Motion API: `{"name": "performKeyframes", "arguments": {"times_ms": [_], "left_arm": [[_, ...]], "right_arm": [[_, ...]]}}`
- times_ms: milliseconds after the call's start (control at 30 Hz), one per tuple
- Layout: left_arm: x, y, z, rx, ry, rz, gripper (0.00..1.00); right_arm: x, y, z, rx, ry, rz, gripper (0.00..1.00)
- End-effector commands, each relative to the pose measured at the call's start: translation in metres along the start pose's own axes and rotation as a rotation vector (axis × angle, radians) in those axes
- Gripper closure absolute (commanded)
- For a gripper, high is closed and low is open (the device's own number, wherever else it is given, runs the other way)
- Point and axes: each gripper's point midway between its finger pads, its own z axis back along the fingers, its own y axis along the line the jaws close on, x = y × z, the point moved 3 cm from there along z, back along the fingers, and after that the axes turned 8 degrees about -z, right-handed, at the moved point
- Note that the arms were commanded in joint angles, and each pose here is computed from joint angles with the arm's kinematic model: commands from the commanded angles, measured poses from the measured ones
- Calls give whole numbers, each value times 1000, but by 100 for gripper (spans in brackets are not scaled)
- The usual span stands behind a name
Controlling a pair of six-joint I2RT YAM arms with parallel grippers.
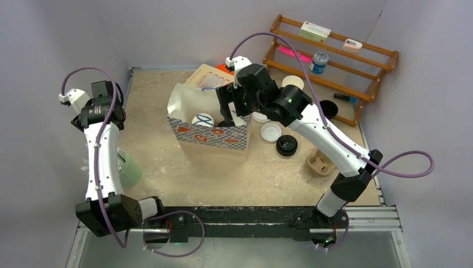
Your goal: Pack the takeout coffee
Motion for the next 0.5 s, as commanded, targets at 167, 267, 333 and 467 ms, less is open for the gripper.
{"name": "performKeyframes", "arguments": {"times_ms": [167, 267, 333, 467], "left_arm": [[-1, -2, -7, 5, -31, -24, 57], [-2, -4, -11, 9, -34, -32, 57], [-2, -5, -12, 14, -35, -38, 58], [-1, -5, -17, 48, -51, -45, 66]], "right_arm": [[10, 0, 13, 20, -44, 2, 8], [11, -1, 13, 18, -47, 1, 8], [11, -1, 13, 14, -48, 2, 8], [12, -2, 14, 11, -53, 3, 7]]}}
